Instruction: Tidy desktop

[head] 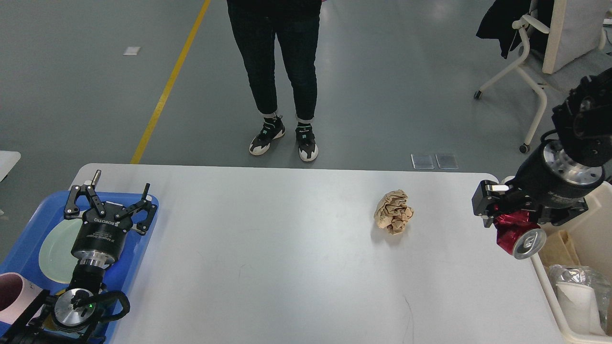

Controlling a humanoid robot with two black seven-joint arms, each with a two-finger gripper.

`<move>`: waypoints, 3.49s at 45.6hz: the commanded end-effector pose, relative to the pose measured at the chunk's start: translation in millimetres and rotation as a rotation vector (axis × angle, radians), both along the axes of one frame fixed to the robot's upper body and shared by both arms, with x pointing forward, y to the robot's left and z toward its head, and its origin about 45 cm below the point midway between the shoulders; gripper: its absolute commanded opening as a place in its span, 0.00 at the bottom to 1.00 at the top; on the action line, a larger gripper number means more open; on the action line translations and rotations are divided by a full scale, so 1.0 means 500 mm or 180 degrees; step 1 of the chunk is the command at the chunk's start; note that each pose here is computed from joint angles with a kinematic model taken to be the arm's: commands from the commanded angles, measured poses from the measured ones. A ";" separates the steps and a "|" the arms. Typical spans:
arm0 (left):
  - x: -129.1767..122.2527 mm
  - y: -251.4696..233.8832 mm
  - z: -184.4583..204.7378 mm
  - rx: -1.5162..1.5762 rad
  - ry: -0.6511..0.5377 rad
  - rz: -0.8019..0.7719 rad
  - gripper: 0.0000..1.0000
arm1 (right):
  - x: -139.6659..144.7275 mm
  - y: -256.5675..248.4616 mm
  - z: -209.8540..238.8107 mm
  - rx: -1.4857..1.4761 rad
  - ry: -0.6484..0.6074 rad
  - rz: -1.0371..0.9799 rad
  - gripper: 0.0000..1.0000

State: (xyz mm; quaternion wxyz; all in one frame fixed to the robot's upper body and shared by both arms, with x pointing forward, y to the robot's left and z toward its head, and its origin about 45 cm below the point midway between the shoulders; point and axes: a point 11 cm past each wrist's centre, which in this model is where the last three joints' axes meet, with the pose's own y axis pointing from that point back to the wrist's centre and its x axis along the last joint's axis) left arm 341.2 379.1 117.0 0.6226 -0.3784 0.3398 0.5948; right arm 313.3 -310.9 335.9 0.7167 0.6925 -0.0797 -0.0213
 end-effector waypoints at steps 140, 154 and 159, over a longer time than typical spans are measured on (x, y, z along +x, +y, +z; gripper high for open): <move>0.000 0.000 0.000 -0.0001 -0.0003 -0.0001 0.97 | 0.152 -0.123 -0.089 -0.1280 -0.0434 0.0311 1.00; 0.000 0.000 0.000 0.0000 0.0001 0.0001 0.97 | 0.073 0.076 0.074 -0.0958 -0.0047 0.0908 1.00; 0.000 0.000 0.000 0.0000 0.0001 0.0001 0.97 | 0.039 0.105 0.098 -0.0939 -0.0041 0.0870 1.00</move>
